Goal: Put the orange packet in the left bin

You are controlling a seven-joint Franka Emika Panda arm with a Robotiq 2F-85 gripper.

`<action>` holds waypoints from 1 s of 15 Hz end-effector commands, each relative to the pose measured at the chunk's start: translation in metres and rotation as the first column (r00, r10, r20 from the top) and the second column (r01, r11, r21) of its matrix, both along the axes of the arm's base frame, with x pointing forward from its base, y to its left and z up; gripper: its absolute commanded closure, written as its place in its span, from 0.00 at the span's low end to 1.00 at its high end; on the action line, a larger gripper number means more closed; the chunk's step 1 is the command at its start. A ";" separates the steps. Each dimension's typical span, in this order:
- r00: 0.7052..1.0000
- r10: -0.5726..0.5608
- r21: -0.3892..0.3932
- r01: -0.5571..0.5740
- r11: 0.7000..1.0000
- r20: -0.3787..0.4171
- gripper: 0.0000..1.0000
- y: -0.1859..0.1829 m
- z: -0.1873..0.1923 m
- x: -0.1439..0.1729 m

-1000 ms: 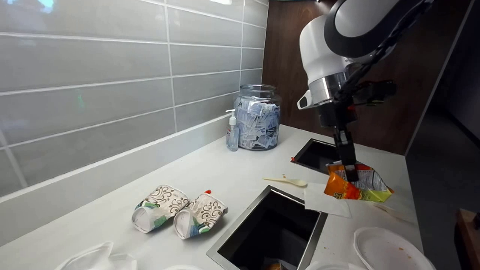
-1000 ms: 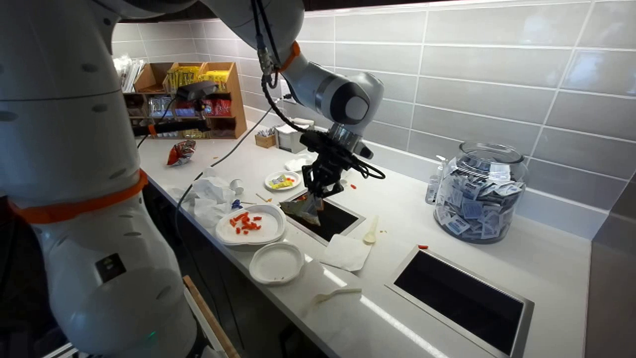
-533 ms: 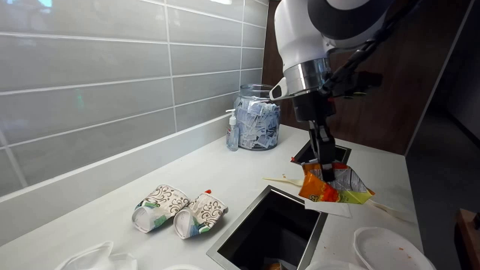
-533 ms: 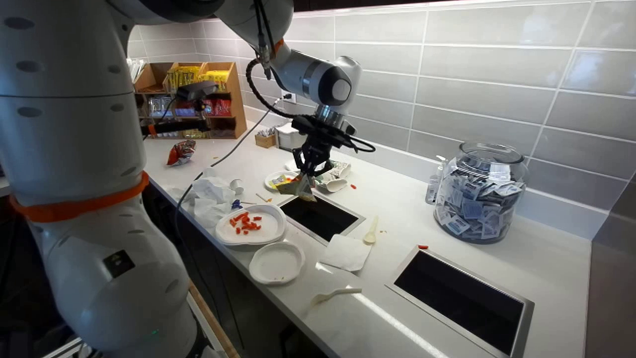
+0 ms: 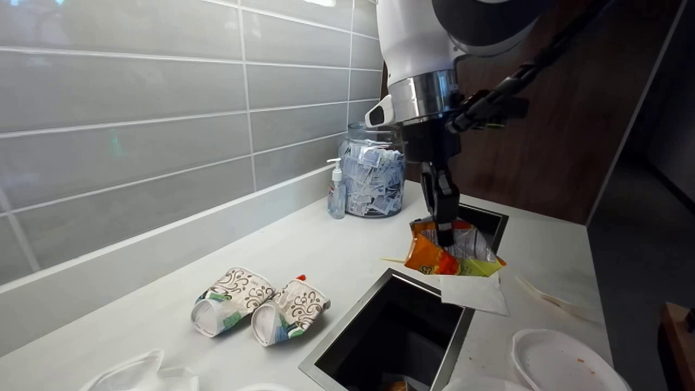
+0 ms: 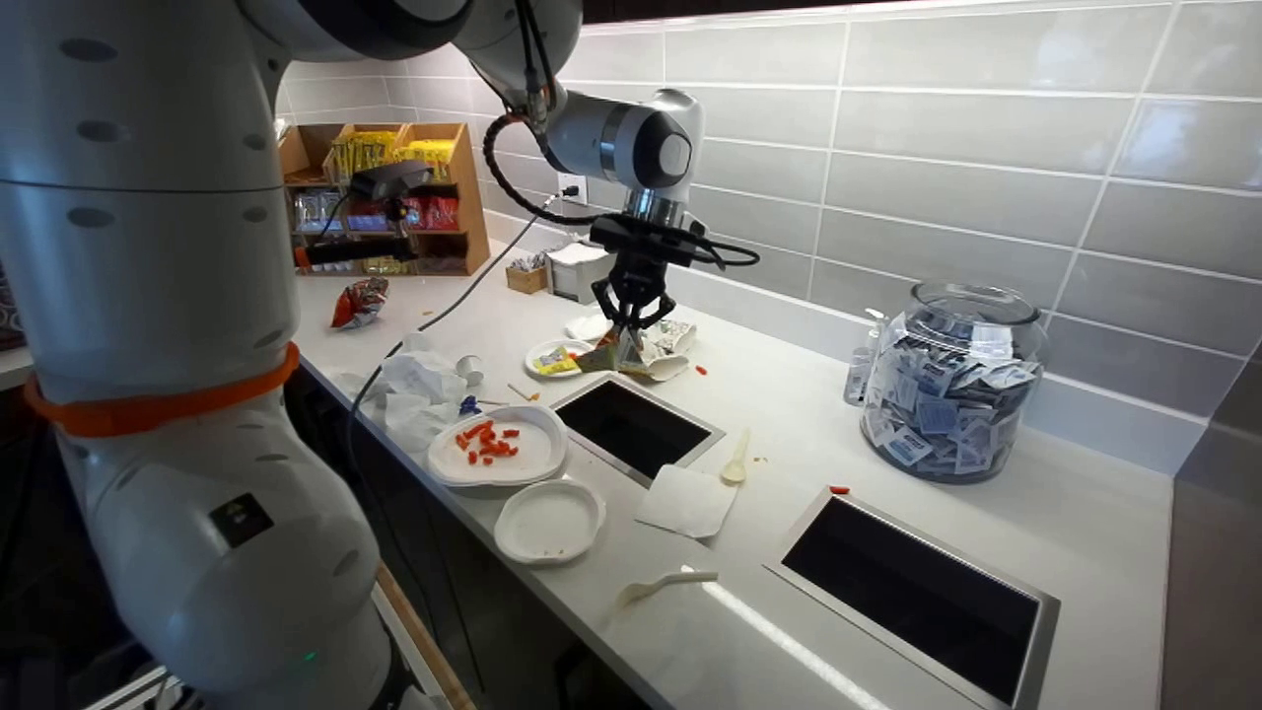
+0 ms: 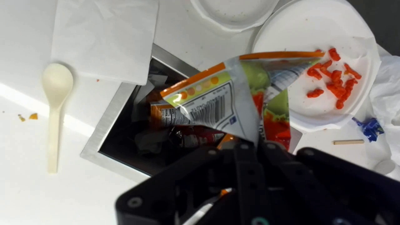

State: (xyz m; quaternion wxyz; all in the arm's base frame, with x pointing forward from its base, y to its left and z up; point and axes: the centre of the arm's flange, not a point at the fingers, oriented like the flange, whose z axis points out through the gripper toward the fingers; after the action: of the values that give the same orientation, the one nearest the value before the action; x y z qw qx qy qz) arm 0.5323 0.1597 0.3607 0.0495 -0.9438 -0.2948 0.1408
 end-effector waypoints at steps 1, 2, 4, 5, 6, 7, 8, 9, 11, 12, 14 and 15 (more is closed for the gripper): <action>0.997 -0.027 0.044 0.024 0.999 0.070 1.00 -0.002 0.008 0.003; 0.996 -0.030 0.046 0.026 0.999 0.089 1.00 -0.002 0.009 0.004; 0.994 -0.014 0.047 0.009 0.999 0.104 1.00 0.001 0.010 0.005; 0.994 -0.014 0.048 0.008 0.999 0.109 1.00 0.001 0.010 0.005; 0.993 -0.010 0.048 0.004 0.999 0.115 1.00 0.002 0.010 0.005; 0.993 -0.009 0.051 0.003 0.999 0.122 0.74 0.004 0.011 0.005; 0.992 -0.004 0.050 -0.002 0.999 0.124 0.73 0.005 0.011 0.005; 0.992 -0.003 0.049 -0.003 0.999 0.126 0.68 0.006 0.011 0.005; 0.992 -0.006 0.049 0.000 0.999 0.127 0.53 0.006 0.011 0.005; 0.992 -0.002 0.045 -0.004 0.999 0.124 0.45 0.007 0.011 0.005; 0.992 0.003 0.046 -0.008 0.999 0.124 0.30 0.007 0.012 0.004; 0.992 0.005 0.050 -0.012 0.999 0.123 0.22 0.007 0.013 0.003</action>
State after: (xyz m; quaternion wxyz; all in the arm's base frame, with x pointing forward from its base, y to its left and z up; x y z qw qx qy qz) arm 0.5444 0.1669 0.3729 0.0517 -0.9497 -0.2979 0.0816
